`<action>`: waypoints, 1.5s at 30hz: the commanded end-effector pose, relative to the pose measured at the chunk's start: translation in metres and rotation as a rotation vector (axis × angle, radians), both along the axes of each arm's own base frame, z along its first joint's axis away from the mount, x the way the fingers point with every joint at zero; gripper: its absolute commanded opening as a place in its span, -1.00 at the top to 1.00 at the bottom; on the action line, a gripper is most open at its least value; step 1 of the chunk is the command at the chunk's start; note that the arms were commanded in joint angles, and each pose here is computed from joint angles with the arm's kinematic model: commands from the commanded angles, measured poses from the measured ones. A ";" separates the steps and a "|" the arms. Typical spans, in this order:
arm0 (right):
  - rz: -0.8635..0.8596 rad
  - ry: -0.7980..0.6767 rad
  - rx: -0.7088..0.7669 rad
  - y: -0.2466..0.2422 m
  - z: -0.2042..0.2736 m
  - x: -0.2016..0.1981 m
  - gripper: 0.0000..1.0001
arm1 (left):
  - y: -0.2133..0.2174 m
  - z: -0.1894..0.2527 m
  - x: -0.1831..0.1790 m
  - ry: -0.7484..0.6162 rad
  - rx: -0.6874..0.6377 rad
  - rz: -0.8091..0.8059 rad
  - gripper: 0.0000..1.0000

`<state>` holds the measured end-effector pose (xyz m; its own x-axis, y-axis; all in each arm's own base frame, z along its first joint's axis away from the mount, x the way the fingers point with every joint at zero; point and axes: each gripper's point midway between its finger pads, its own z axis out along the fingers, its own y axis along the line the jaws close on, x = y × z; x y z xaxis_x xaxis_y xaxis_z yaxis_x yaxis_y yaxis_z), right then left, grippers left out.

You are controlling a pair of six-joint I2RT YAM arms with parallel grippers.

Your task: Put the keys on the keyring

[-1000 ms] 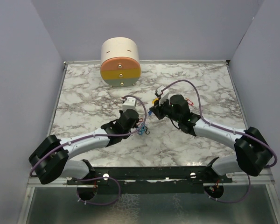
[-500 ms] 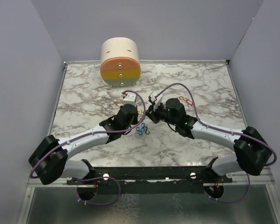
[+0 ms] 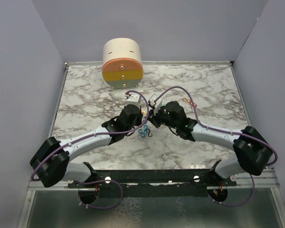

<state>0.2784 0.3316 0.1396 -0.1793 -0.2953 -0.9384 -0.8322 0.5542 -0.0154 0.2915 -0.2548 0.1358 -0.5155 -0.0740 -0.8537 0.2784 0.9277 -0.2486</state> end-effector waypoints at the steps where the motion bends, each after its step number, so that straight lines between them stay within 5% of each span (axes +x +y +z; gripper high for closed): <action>1: -0.009 -0.046 0.024 0.007 0.015 0.007 0.99 | -0.011 0.010 0.002 -0.010 -0.045 -0.025 1.00; 45: -0.111 -0.085 0.004 -0.007 0.016 0.020 0.99 | -0.013 -0.003 -0.011 0.034 -0.053 -0.077 1.00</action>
<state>0.2917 0.3219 0.1352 -0.1868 -0.3068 -0.9333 -0.7780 0.6262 -0.0502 0.2841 -0.2652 0.1310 -0.5460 -0.0711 -0.8347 0.3206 0.9028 -0.2866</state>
